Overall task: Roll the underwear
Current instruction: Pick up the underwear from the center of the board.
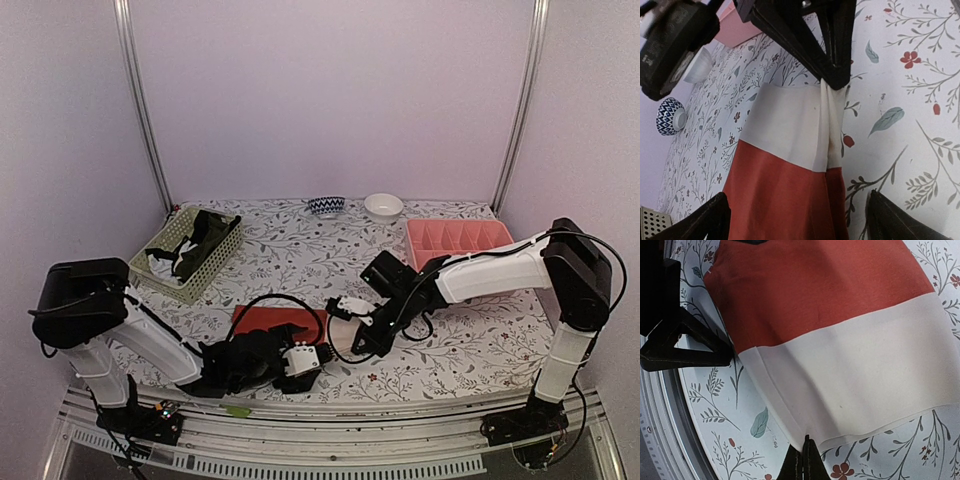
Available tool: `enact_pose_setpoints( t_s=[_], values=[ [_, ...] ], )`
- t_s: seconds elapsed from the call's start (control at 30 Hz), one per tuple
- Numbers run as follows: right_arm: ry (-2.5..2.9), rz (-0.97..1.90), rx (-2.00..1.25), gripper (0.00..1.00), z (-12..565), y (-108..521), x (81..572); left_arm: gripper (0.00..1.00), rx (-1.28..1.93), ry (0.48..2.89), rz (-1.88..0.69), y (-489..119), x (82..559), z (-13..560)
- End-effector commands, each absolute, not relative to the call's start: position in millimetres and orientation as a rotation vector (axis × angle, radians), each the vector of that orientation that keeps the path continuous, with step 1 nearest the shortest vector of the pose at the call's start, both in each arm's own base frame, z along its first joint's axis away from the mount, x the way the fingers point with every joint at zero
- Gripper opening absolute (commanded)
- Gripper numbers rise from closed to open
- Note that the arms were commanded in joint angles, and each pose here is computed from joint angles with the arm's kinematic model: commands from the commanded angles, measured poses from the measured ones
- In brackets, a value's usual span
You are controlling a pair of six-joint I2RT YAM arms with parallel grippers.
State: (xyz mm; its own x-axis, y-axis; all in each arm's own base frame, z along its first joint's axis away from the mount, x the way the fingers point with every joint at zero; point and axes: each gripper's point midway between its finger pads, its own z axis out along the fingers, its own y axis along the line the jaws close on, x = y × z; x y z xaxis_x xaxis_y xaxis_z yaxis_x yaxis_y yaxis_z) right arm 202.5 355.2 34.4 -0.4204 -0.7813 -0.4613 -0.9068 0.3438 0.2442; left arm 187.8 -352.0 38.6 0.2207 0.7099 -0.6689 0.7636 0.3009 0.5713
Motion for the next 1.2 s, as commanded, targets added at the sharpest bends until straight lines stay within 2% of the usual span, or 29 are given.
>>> enact_pose_setpoints(
  t_s=[0.0, 0.33, 0.5, 0.77, 1.17],
  values=[
    [2.331, 0.718, -1.483, 0.00, 44, 354, 202, 0.96, 1.425, 1.462, 0.052, -356, 193, 35],
    [2.326, 0.722, -1.476, 0.00, 45, 354, 202, 0.96, 1.545, 1.489, 0.195, -345, 195, 4],
    [2.330, 0.710, -1.483, 0.00, 45, 349, 199, 0.85, 1.574, 1.488, 0.233, -350, 198, 3],
    [2.324, 0.704, -1.495, 0.00, 44, 348, 199, 0.81, 1.640, 1.488, 0.354, -339, 207, 1],
    [2.325, 0.704, -1.492, 0.00, 43, 345, 196, 0.71, 1.701, 1.555, 0.399, -292, 191, -6]
  ],
)
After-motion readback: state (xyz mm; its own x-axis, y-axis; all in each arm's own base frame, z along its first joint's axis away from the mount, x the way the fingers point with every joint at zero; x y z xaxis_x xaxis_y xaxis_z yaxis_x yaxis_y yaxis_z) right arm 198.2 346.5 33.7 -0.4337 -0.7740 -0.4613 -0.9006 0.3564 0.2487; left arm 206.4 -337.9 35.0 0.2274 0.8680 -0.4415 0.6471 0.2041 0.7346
